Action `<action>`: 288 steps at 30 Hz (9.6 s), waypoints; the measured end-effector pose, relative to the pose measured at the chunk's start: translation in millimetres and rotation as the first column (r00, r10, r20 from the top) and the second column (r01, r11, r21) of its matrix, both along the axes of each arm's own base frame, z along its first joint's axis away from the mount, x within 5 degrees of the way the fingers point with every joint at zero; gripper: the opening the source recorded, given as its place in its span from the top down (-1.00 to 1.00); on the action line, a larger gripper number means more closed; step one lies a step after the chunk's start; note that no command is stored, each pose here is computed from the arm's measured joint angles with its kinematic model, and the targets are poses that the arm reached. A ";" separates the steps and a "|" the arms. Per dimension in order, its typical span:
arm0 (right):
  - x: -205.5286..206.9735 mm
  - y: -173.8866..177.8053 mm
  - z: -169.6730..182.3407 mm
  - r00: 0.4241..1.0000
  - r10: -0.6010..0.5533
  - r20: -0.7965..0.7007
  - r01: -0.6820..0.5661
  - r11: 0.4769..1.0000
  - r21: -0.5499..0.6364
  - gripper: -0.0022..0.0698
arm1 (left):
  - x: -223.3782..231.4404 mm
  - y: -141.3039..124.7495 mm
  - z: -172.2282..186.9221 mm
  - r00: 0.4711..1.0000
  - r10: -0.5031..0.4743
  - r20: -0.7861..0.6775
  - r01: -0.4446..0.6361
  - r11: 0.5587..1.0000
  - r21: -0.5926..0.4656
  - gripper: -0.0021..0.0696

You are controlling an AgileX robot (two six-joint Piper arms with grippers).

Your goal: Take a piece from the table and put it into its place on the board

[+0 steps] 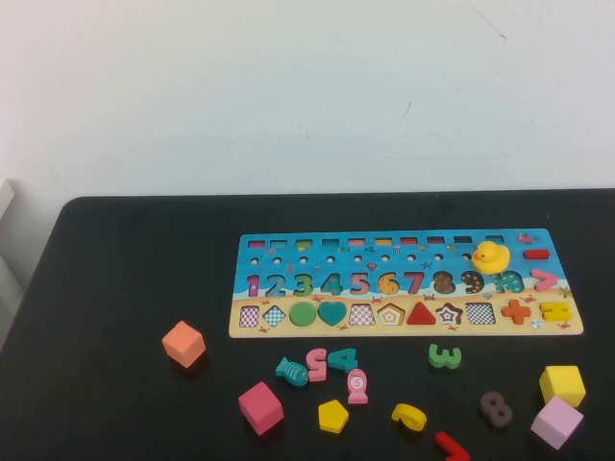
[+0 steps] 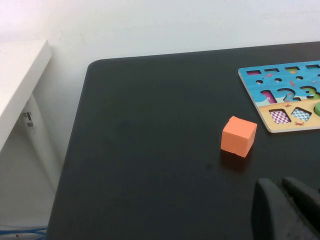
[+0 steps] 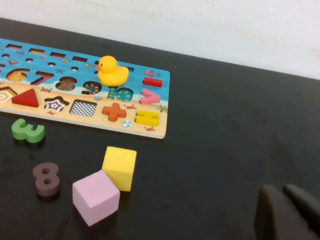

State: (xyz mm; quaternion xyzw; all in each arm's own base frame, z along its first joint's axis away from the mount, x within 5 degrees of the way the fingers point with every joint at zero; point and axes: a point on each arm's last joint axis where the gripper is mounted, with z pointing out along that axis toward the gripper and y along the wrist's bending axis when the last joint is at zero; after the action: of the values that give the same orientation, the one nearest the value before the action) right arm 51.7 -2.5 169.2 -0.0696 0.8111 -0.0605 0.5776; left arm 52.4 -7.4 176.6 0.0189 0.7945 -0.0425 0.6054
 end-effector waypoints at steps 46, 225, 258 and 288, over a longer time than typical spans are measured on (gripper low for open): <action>0.0 0.0 0.0 1.000 0.000 0.000 0.000 1.000 0.000 0.89 | 5.2 -38.6 80.8 0.906 -0.385 -0.177 0.322 0.897 -0.304 0.95; 0.0 -0.1 0.0 1.000 -0.005 0.000 0.005 1.000 0.011 0.89 | 374.2 -331.1 -27.1 0.418 -0.495 -0.761 0.908 0.203 0.367 0.05; 0.0 -0.1 0.0 1.000 -0.005 0.000 0.005 1.000 0.011 0.89 | 373.1 -335.2 -55.5 0.343 -0.513 -0.787 0.931 0.078 0.356 0.05; 0.0 -0.1 0.0 1.000 -0.006 0.000 0.006 1.000 0.012 0.89 | 372.1 -337.7 -66.0 0.320 -0.528 -0.787 0.940 0.076 0.331 -0.21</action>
State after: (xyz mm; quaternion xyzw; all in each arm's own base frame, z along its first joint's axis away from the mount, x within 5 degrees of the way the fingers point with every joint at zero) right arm 51.7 -2.5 169.2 -0.0637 0.8116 -0.0572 0.5779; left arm 424.5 -345.1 110.6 0.6816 0.7049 -0.0173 0.1957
